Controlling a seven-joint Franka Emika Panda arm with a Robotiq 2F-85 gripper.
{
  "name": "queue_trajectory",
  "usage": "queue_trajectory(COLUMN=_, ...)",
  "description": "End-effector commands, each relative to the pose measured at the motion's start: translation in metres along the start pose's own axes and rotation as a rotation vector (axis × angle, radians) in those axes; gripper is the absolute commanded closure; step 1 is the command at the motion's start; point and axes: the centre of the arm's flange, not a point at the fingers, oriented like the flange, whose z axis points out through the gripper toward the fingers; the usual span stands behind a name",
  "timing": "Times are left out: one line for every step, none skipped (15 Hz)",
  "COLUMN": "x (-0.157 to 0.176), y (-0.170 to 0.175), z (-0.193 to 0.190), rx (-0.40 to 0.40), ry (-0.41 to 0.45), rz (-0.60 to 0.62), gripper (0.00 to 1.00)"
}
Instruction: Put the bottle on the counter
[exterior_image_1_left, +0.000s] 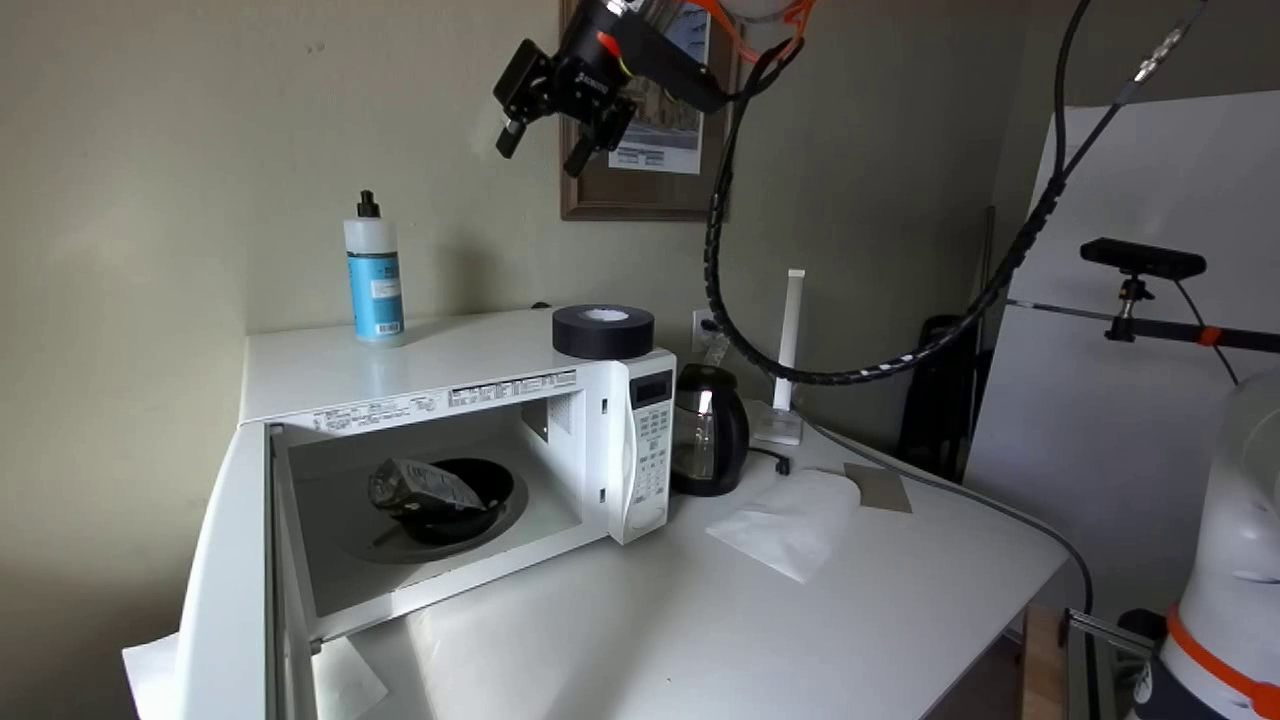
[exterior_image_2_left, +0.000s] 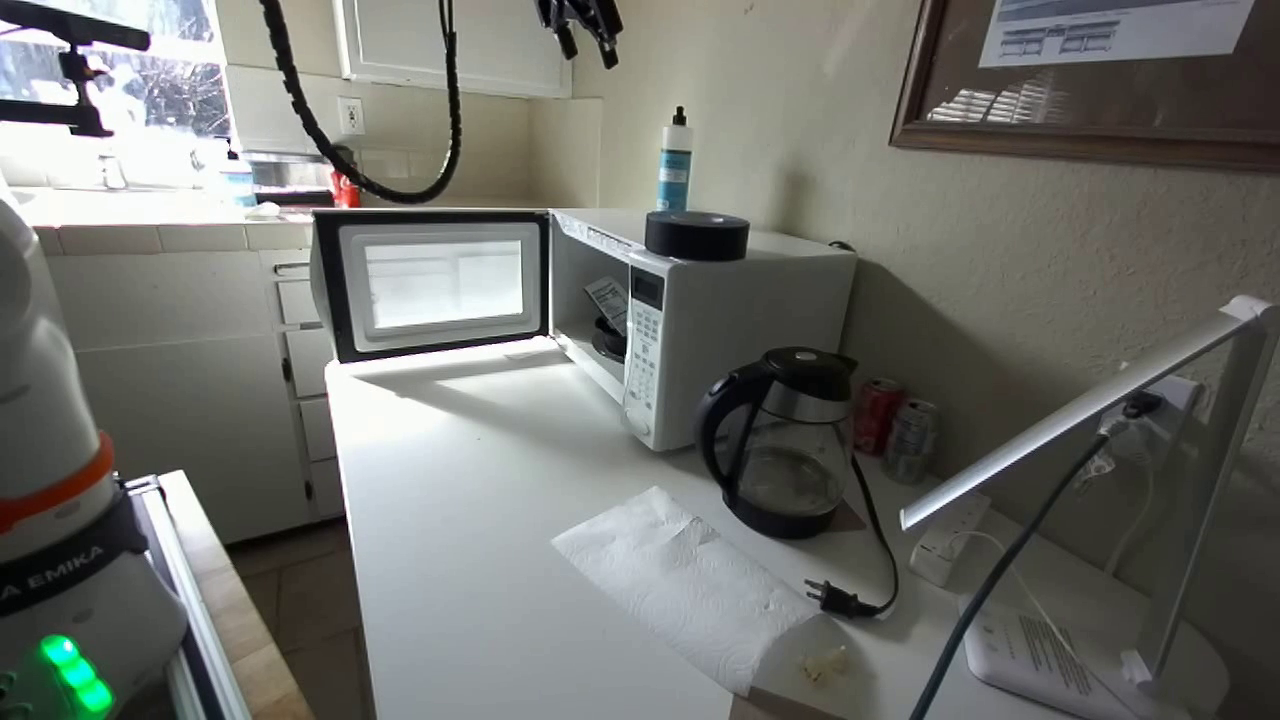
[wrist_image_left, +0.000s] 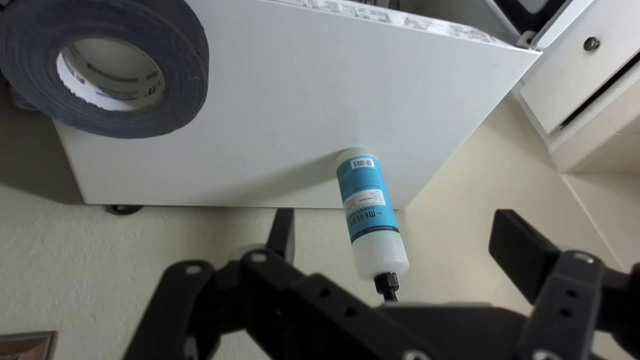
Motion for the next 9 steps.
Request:
queue_trajectory(x=0.076, y=-0.023, z=0.04, rx=-0.025, ry=0.039, rz=-0.196, gripper=0.0)
queue_trajectory(x=0.088, y=-0.028, z=0.049, rx=-0.052, ry=0.054, rz=-0.246, gripper=0.0)
queue_trajectory(x=0.098, y=-0.034, z=0.061, rx=-0.089, ry=0.061, rz=-0.281, gripper=0.0)
queue_trajectory(x=0.109, y=-0.039, z=0.07, rx=-0.122, ry=0.077, rz=-0.298, gripper=0.0)
queue_trajectory(x=0.118, y=-0.046, z=0.081, rx=-0.148, ry=0.099, rz=-0.294, gripper=0.0)
queue_trajectory(x=0.125, y=-0.053, z=0.092, rx=-0.153, ry=0.1, rz=-0.268, gripper=0.0)
queue_trajectory(x=0.132, y=-0.061, z=0.101, rx=-0.13, ry=0.084, rz=-0.242, gripper=0.0)
queue_trajectory(x=0.081, y=-0.033, z=0.079, rx=-0.123, ry=0.096, rz=-0.268, gripper=0.0)
queue_trajectory(x=0.085, y=-0.039, z=0.088, rx=-0.117, ry=0.093, rz=-0.263, gripper=0.0)
